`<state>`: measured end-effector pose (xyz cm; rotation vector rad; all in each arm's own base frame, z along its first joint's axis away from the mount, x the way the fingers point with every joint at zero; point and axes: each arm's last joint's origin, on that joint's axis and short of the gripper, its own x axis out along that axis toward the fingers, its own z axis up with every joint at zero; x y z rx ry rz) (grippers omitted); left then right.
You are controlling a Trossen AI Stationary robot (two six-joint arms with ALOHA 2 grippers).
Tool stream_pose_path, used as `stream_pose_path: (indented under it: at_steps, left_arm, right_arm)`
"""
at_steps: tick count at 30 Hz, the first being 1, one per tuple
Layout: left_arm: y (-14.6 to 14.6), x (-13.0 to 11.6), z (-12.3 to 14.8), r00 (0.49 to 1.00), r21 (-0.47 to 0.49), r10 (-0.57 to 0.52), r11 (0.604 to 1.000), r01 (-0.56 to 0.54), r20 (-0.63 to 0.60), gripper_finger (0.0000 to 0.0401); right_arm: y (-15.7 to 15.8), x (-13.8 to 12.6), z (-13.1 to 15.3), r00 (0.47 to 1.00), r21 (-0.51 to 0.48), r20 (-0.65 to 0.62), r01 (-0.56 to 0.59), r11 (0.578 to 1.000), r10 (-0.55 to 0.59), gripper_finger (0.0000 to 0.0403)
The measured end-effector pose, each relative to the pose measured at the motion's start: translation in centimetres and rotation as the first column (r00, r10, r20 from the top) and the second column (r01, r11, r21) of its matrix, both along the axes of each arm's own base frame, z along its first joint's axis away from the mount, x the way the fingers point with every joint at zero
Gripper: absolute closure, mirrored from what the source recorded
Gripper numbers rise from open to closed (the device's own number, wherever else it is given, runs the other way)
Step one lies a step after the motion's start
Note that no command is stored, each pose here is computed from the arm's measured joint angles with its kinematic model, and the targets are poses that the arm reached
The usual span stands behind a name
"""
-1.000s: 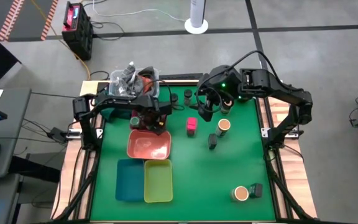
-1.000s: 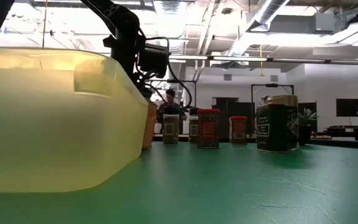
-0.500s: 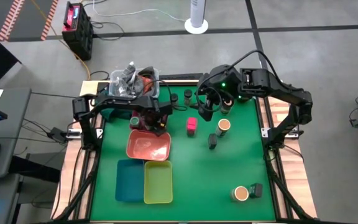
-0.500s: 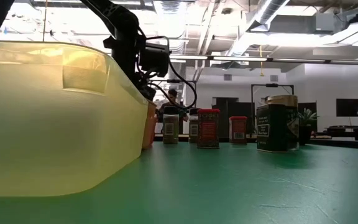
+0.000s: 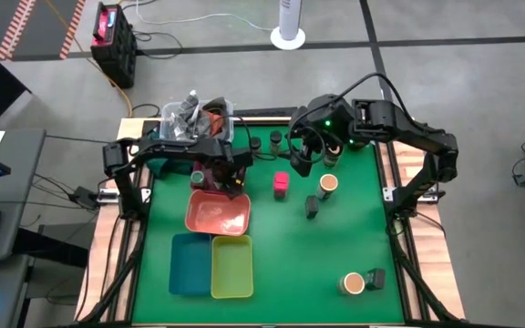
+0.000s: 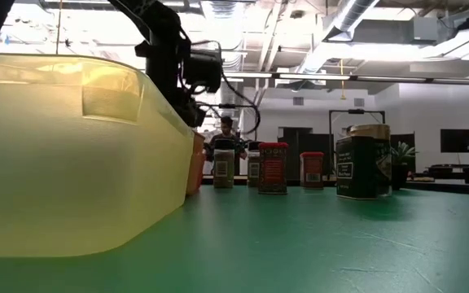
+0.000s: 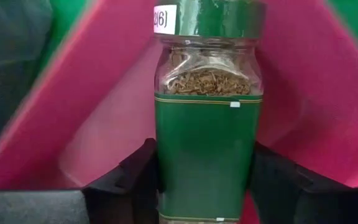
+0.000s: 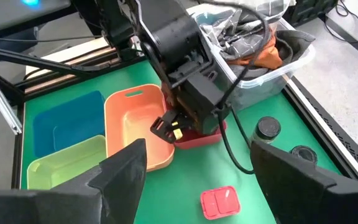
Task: Sort spices by type
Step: Put the green seasoning bottle into the red bin
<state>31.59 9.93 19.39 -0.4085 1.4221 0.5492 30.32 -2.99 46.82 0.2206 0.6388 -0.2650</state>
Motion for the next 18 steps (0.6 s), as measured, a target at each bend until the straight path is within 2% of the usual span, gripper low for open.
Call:
stream_pose_path:
  at_steps: [14,18]
  left_arm:
    - [-0.5,-1.6,4.9,0.985,0.028,0.035,0.999,-0.041,0.168,0.0209]
    - [-1.0,-2.2,6.7,0.974,0.116,-0.007,0.993,-0.019,0.225,0.0209]
  right_arm:
    - [-0.8,-0.1,0.0,0.999,-0.008,-0.001,0.034,0.999,-0.034,0.009]
    - [-1.2,-0.1,0.0,0.999,-0.011,-0.002,0.05,0.999,-0.05,0.009]
